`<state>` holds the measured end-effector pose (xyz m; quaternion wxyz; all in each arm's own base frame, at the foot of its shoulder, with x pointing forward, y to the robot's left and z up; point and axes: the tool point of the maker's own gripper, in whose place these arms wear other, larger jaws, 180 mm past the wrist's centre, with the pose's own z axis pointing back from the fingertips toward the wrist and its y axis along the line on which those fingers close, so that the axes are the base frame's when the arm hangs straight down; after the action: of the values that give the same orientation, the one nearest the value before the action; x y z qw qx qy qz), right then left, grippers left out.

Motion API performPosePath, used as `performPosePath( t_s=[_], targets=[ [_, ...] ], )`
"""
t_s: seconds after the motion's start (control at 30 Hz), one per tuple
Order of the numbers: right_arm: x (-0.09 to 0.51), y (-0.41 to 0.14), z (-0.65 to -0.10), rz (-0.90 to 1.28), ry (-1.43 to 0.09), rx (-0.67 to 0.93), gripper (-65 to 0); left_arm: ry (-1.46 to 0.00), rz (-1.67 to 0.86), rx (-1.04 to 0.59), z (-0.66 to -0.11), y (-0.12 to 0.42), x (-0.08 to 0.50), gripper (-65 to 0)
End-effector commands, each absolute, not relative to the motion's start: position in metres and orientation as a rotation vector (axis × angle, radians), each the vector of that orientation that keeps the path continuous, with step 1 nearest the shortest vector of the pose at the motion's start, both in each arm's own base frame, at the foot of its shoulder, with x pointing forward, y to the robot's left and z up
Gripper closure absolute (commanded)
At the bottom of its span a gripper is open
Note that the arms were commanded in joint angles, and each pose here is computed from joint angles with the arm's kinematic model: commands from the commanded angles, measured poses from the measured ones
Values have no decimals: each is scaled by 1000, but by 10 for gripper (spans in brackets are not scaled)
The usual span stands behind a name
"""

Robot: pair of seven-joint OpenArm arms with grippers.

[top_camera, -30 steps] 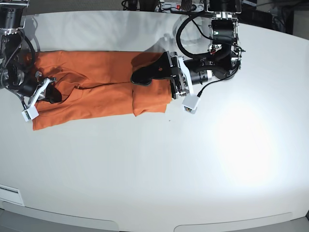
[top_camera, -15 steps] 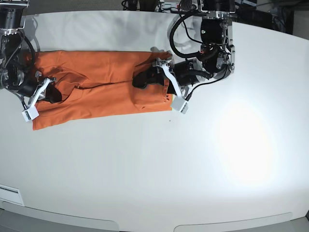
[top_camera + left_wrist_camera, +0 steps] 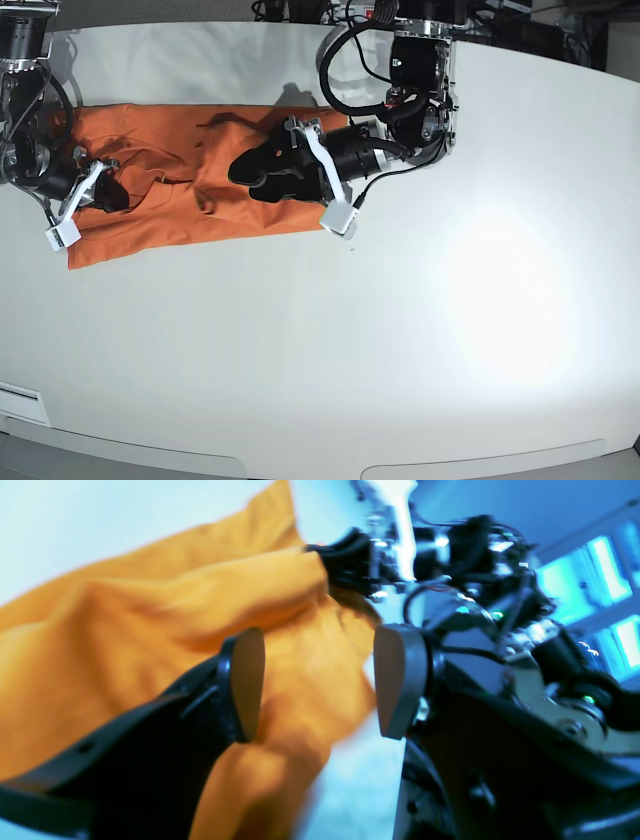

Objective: Fold the T-shirt properly
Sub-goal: 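Press the folded end down with the left gripper while the right gripper regrasps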

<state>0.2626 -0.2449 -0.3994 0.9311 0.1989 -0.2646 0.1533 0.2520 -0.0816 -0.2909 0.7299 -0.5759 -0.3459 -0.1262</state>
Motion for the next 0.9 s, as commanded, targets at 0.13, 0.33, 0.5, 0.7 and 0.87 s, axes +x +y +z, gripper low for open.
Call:
performPosePath(
  t_s=[0.13,0.33,0.5,0.7,0.87],
  targets=[
    [246,-260,-412,342,-429,335,0,-816,-303,-1264,-280,-84,258,-360],
    [246,-260,-412,342,-429,336,0,-813,-312,-1246,-283,-83,258,-41],
    [249,-251,-406,324,-458,391,0,-774,-369,-1094,-310,-79,258,0],
    [264,-242,-389,318,-501,455,0,-734,-305,-889,-346,-60,265,0],
    [288,-230,-360,332,-556,538,-113,-717,-295,-887,-350,-60,260,0]
  ],
)
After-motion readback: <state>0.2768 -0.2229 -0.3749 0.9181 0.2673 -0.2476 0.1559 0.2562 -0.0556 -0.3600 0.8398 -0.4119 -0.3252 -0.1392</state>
